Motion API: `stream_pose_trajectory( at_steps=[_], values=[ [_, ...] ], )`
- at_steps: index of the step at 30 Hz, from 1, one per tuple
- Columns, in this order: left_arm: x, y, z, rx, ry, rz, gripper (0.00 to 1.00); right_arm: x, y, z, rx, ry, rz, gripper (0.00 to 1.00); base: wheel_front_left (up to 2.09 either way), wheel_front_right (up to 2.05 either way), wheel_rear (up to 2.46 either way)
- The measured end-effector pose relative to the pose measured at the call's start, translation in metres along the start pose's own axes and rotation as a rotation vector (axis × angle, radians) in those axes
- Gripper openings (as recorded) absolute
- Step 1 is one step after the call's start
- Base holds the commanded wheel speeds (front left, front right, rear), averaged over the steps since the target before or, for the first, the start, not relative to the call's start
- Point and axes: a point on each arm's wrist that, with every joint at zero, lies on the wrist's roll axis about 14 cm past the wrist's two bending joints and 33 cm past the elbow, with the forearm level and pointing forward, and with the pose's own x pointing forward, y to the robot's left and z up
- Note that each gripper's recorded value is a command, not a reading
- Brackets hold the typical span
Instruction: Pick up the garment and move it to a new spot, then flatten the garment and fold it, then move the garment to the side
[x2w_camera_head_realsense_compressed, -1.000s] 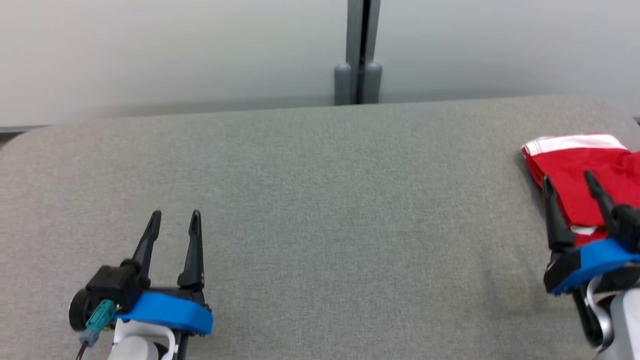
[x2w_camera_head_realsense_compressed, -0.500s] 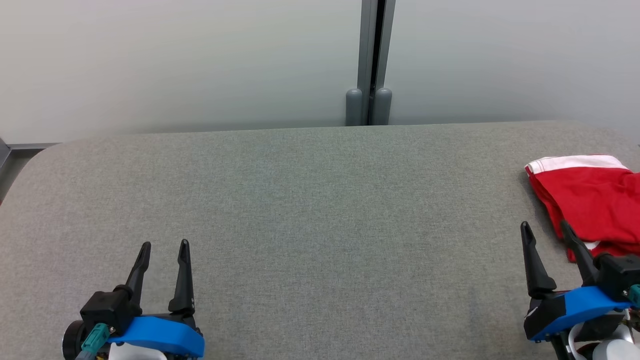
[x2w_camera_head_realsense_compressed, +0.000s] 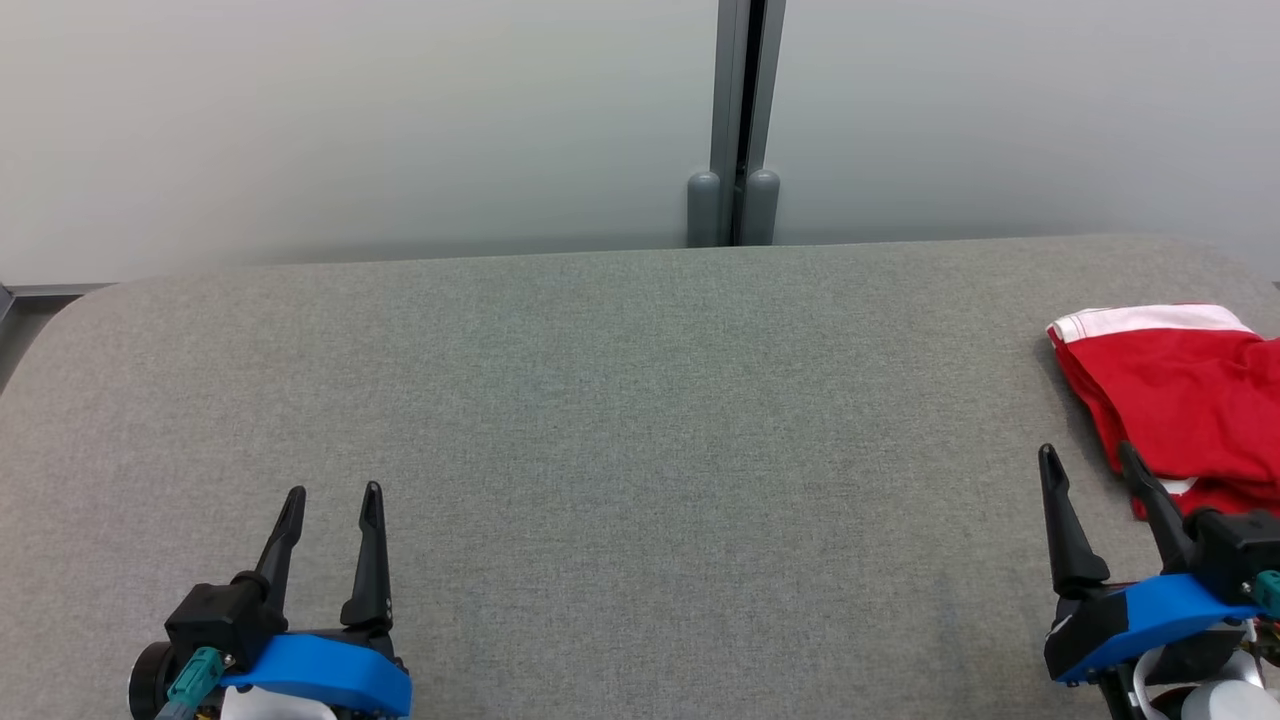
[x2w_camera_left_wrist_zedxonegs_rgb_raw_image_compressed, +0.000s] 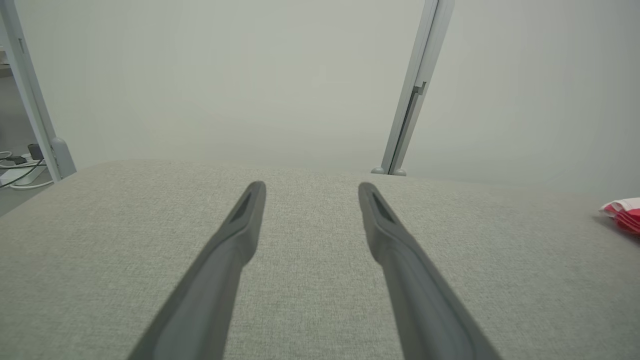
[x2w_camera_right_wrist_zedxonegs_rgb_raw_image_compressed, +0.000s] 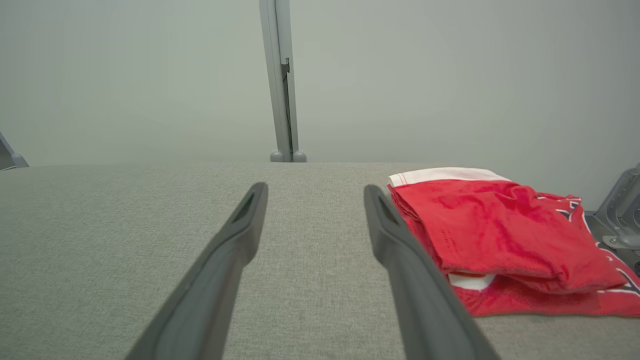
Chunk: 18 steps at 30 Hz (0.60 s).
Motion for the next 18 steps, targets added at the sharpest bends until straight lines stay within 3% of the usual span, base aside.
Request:
stream_pose_trajectory(
  at_steps=[18],
  values=[
    [-0.0009,-0.0023,0.0012,0.005,-0.004,-0.008,1.0,-0.0024,0.0023,-0.0054,0.012,0.009,-0.001,1.0,0.0,0.0,0.0]
  ],
)
